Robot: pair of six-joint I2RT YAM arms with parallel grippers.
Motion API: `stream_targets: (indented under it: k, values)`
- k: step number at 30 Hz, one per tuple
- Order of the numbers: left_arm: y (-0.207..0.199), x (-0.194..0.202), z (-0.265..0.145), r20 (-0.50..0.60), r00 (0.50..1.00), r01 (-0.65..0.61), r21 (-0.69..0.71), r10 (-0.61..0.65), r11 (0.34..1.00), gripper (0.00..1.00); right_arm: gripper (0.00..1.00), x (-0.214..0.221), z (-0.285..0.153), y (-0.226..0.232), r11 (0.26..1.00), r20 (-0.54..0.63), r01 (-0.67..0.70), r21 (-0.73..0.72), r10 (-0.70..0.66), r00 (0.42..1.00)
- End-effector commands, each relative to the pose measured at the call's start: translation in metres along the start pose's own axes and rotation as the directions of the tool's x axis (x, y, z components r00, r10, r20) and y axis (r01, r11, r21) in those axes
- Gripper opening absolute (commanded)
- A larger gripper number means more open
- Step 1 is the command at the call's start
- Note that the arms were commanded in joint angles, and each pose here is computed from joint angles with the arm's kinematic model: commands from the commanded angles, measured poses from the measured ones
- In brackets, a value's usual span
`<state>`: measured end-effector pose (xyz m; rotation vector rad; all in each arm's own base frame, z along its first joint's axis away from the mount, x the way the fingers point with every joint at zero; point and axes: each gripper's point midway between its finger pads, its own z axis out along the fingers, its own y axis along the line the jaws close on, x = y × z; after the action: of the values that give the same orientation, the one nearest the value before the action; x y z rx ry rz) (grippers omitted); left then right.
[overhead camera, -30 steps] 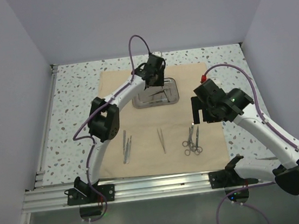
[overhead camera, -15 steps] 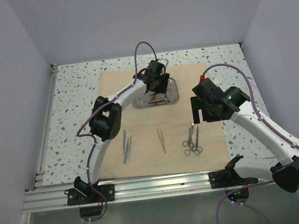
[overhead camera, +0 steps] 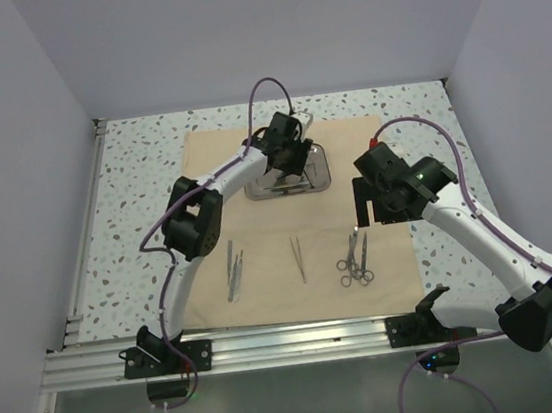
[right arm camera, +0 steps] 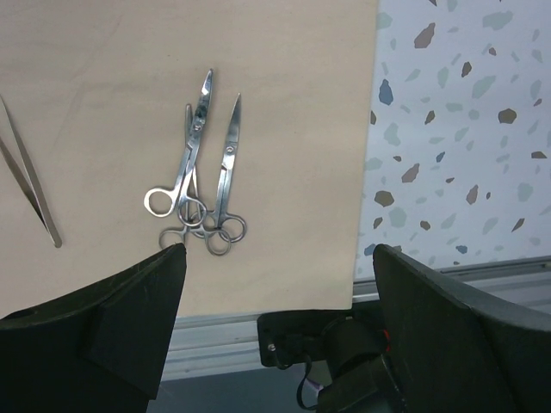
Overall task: Open and lay out the surgical kit
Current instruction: Pick up the medical item from the container.
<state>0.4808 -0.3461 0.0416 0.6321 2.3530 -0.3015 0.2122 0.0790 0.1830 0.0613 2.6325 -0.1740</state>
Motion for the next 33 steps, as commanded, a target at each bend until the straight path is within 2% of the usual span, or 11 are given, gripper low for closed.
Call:
stream_targets:
  k: [1,9,12,14,15,16,20,23,28,31,33]
  values:
    - [0.003,-0.017,0.011,0.034,0.998,-0.047,0.011,0.046,0.999,0.62,0.94,-0.001,0.001,-0.001,1.000,0.001,-0.003,0.002,0.003,1.000]
    - [0.006,0.011,0.033,-0.051,0.996,-0.076,0.009,0.077,0.997,0.52,0.94,-0.003,0.004,-0.003,1.000,-0.005,-0.009,0.011,0.009,1.000]
    - [0.009,0.029,0.032,-0.097,0.992,-0.082,0.006,0.082,0.997,0.39,0.94,-0.003,0.005,-0.001,1.000,-0.011,-0.013,0.004,0.013,1.000]
    - [0.010,0.034,0.029,-0.109,0.990,-0.090,0.001,0.089,0.996,0.21,0.94,-0.003,0.006,0.001,1.000,-0.015,-0.015,-0.004,0.015,1.000]
    - [0.012,0.042,0.029,-0.127,0.988,-0.090,0.000,0.090,0.996,0.07,0.93,-0.003,0.007,0.001,1.000,-0.016,-0.019,-0.004,0.019,1.000]
    - [0.011,0.043,0.027,-0.131,0.987,-0.091,0.001,0.091,0.996,0.00,0.93,-0.003,0.007,0.001,1.000,-0.016,-0.022,-0.007,0.022,1.000]
    - [0.020,0.031,0.008,-0.135,0.987,-0.099,-0.052,0.091,0.994,0.00,0.93,-0.002,0.007,0.004,0.999,-0.017,-0.039,-0.026,0.038,0.999]
    - [0.044,-0.004,-0.023,-0.098,0.988,-0.138,-0.249,0.117,0.959,0.00,0.93,-0.001,0.006,0.008,0.997,-0.023,-0.052,-0.048,0.051,0.998]
    - [0.092,-0.016,-0.074,-0.151,0.971,-0.237,-0.547,0.184,0.803,0.00,0.92,0.002,0.006,0.019,0.991,-0.036,-0.085,-0.101,0.082,0.996]
    - [0.112,-0.003,-0.100,-0.213,0.964,-0.261,-0.656,0.158,0.708,0.00,0.92,0.003,0.006,0.025,0.987,-0.043,-0.097,-0.129,0.092,0.995]
    - [0.118,0.009,-0.114,-0.231,0.966,-0.248,-0.690,0.117,0.680,0.00,0.91,0.003,0.005,0.027,0.985,-0.045,-0.103,-0.140,0.097,0.994]
